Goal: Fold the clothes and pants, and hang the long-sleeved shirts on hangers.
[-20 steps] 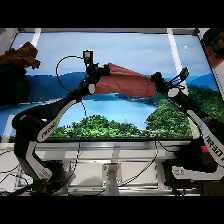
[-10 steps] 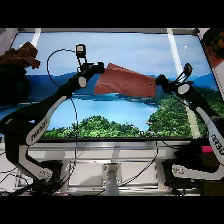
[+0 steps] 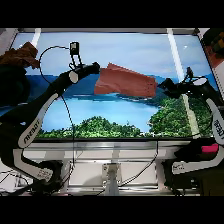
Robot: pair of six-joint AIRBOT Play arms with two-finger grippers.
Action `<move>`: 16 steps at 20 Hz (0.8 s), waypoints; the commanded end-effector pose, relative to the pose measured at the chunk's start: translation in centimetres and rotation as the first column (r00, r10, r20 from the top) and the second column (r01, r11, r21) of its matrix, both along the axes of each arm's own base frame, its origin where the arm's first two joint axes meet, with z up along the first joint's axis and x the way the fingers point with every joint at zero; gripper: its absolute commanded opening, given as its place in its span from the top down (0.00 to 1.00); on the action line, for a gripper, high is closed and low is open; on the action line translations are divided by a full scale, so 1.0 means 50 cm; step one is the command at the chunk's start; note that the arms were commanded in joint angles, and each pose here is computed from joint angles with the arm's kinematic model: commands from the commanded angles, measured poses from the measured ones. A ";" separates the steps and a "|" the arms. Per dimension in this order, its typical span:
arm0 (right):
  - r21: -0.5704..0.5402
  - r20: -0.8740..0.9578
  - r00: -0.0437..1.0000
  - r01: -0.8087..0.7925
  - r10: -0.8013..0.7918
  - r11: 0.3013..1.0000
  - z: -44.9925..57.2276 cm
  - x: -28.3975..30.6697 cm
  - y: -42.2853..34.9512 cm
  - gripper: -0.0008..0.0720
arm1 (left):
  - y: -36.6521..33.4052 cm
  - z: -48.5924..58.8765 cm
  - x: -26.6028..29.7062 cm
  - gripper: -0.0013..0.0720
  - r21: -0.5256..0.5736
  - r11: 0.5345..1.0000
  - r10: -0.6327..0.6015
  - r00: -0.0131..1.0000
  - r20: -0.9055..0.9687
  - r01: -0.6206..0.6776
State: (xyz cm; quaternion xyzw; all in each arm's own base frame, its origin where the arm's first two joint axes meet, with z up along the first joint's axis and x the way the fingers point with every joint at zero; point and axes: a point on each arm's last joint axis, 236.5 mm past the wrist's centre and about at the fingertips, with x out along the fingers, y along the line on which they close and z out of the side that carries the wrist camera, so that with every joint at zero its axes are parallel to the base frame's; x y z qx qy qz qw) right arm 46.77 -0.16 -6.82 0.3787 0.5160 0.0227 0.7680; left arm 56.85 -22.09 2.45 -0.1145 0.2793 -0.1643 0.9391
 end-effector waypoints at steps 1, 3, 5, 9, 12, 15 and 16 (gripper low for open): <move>0.141 -0.017 1.000 -0.023 0.026 0.990 -0.025 0.034 0.037 0.10 | -0.012 0.000 -0.007 0.11 -0.002 1.000 -0.013 1.000 -0.009 0.013; 0.133 -0.036 0.999 -0.030 0.035 0.991 -0.045 0.049 0.036 0.04 | -0.011 0.000 -0.007 0.11 -0.002 1.000 -0.013 1.000 -0.009 0.013; 0.127 -0.083 0.995 -0.049 0.059 0.991 -0.067 0.050 0.045 0.04 | -0.011 0.000 -0.007 0.11 -0.002 1.000 -0.013 1.000 -0.009 0.013; 0.116 -0.082 0.985 -0.139 0.149 0.983 -0.081 0.064 0.114 0.05 | -0.012 0.000 -0.007 0.11 -0.002 1.000 -0.013 1.000 -0.009 0.013; 0.016 -0.016 0.983 -0.180 0.180 0.984 -0.072 0.103 0.143 0.24 | -0.011 0.001 -0.007 0.11 -0.002 1.000 -0.013 1.000 -0.008 0.013; -0.076 0.011 0.970 -0.243 0.244 0.967 -0.062 0.119 0.158 0.80 | -0.010 0.009 -0.007 0.11 -0.004 1.000 -0.012 1.000 -0.002 0.012; -0.085 0.027 0.965 -0.257 0.260 0.963 -0.054 0.125 0.162 0.96 | -0.010 0.011 -0.007 0.11 -0.004 1.000 -0.012 1.000 0.000 0.012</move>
